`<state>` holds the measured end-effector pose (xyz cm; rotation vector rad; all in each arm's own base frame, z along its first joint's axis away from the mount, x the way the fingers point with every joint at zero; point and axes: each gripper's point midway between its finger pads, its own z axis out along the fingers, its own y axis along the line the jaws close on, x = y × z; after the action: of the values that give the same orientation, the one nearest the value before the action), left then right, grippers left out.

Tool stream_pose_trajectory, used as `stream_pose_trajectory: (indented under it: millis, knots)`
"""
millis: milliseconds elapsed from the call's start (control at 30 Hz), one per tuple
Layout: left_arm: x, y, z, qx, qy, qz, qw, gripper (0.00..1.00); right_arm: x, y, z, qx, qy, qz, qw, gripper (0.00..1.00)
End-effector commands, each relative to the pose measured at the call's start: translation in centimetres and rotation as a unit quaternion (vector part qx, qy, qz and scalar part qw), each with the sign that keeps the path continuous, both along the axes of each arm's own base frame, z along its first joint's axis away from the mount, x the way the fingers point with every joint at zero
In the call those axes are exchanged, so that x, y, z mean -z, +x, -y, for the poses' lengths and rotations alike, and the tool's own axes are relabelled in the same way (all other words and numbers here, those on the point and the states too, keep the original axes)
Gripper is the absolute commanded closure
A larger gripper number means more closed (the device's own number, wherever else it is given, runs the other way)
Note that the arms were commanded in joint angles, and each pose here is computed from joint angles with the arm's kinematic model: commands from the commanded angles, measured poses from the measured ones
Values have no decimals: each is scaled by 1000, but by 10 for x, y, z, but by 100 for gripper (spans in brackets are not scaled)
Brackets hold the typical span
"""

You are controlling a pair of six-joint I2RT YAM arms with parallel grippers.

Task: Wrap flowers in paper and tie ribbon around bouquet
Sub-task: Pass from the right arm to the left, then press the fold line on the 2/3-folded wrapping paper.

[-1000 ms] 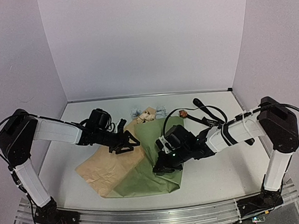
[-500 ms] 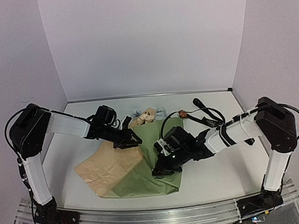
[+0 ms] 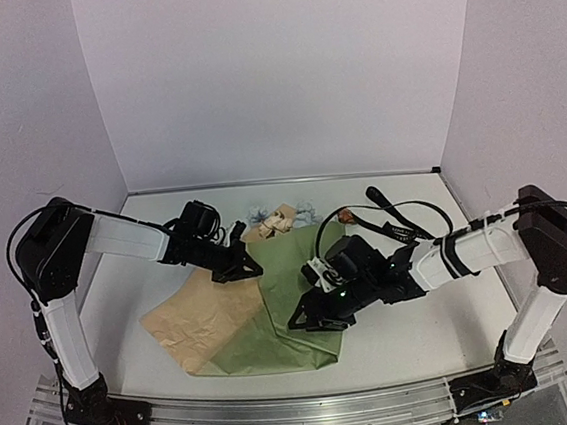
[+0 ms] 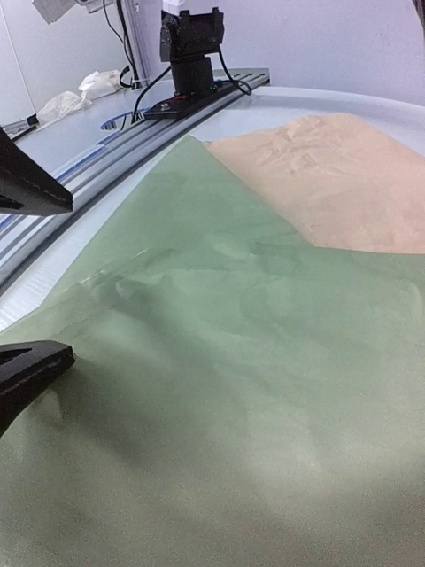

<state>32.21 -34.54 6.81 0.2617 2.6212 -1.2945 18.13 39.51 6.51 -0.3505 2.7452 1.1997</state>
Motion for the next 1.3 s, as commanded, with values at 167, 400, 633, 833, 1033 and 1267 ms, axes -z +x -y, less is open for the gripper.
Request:
stream_pose_trajectory:
  millis: [167,400,633,833,1033,1267]
  knots:
    - [-24,3,-14,-31,3,39,999,100,-1,-2,20,53,30,-2,998,45]
    - [-5,0,-21,-44,25,25,998,100,28,-1,20,89,40,-33,995,43]
    - [12,4,-30,-64,61,16,996,100,44,-7,28,113,55,-46,991,39]
    - [17,8,-33,-69,78,16,994,100,35,-10,36,115,64,-32,991,36]
    - [11,9,-31,-61,78,24,995,100,6,-9,35,109,92,-13,990,32]
    - [10,9,-29,-52,76,26,995,100,5,-9,33,103,83,-14,991,32]
